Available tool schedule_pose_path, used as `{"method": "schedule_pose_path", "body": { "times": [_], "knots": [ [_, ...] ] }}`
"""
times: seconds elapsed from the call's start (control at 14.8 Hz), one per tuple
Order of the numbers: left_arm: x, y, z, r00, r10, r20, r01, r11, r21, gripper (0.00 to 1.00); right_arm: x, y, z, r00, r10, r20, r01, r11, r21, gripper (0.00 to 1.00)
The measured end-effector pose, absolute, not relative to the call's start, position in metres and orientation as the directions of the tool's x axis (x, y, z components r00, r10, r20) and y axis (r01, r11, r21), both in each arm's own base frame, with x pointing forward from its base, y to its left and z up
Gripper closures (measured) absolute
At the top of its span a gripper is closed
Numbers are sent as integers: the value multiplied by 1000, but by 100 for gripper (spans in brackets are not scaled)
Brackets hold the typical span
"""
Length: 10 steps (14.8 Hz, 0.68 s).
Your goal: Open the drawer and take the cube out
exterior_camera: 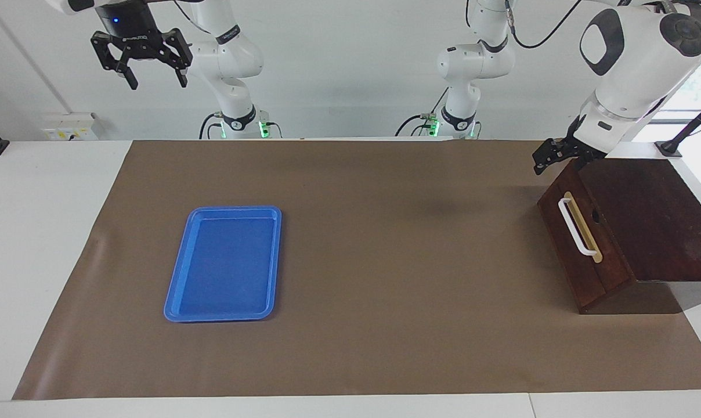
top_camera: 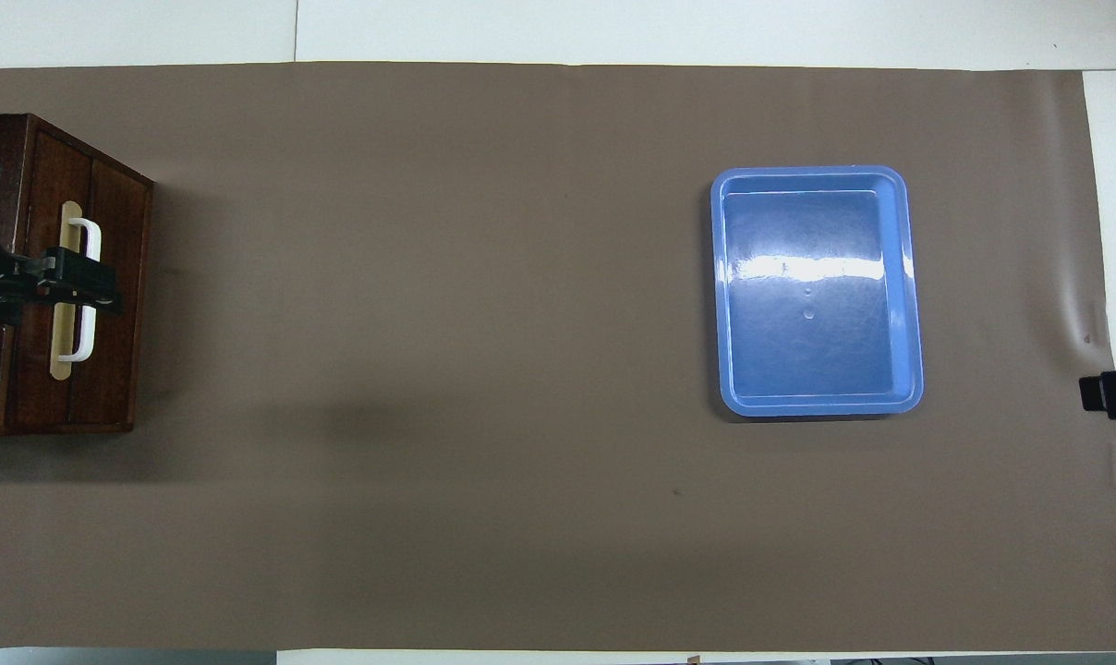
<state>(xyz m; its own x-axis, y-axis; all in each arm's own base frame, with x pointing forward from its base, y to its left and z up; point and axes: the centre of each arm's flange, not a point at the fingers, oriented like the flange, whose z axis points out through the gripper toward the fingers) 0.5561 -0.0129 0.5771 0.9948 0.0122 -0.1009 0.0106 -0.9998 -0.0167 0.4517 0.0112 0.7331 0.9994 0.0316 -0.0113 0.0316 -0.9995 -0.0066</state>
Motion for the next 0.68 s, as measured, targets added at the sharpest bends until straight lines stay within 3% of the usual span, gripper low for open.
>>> {"method": "schedule_pose_path", "body": {
  "times": [0.2, 0.68],
  "knots": [
    [558, 0, 573, 996, -7, -90, -10, -999, -30, 0, 459, -9, 740, 998, -9, 59, -8, -1000, -10, 0],
    [562, 15, 568, 997, -45, -64, -52, -993, -105, 0, 457, 9, 737, 999, 25, 39, 25, -1000, -6, 0]
  ]
}}
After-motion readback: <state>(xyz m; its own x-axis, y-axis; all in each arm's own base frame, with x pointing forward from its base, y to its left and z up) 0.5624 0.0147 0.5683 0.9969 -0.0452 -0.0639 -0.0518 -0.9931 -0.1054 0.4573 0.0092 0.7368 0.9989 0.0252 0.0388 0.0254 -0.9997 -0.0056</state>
